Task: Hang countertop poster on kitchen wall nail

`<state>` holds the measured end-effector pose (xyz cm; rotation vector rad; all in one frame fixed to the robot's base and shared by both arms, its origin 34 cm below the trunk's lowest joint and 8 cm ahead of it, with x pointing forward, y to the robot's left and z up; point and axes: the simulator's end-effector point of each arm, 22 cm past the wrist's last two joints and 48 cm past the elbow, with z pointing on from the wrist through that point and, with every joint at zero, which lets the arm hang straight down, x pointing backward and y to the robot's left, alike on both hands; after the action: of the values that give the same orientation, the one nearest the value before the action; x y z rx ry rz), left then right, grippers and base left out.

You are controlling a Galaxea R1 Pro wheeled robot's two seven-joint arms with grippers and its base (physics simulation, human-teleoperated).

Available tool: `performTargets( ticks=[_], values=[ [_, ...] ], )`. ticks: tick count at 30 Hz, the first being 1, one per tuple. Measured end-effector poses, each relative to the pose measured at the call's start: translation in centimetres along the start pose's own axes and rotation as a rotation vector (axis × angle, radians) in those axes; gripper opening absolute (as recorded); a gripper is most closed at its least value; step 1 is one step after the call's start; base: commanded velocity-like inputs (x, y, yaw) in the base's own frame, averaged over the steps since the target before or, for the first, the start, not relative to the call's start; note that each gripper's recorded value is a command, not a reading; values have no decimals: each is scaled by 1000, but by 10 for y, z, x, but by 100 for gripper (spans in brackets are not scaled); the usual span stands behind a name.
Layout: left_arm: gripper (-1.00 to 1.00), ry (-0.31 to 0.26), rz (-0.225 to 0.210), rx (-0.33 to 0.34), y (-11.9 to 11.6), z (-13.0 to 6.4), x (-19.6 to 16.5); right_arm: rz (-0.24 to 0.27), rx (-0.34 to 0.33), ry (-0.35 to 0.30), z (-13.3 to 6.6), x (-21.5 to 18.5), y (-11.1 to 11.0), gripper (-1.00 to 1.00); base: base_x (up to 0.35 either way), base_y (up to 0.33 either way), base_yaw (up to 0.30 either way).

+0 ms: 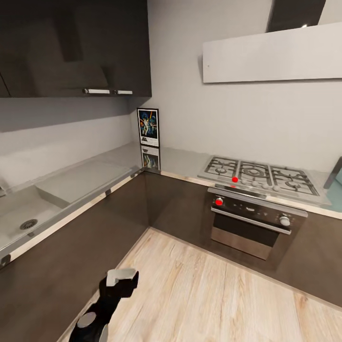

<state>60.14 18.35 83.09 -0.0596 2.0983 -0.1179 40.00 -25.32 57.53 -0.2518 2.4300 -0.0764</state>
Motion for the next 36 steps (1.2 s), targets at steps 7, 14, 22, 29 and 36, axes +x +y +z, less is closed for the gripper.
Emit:
performTargets(
  ticks=[7, 14, 22, 29, 36],
  values=[
    [100, -83, 148, -50, -29, 32, -130, 38, 39, -107, 2, -47, -16, 100, 0, 0, 0],
    [100, -149, 232, -100, -44, 64, -290, 65, 54, -250, -32, -82, -18, 100, 0, 0, 0],
    [100, -107, 198, -82, -66, 97, -396, 78, 55, -355, -56, -92, -16, 100, 0, 0, 0],
    [100, -126, 89, -61, -74, 96, -440, 89, 92, -380, -63, -92, -24, 100, 0, 0, 0],
    [100, -125, 67, -58, -73, 98, -442, 119, 248, -375, -69, -87, -57, 100, 21, -9, 0]
  ],
)
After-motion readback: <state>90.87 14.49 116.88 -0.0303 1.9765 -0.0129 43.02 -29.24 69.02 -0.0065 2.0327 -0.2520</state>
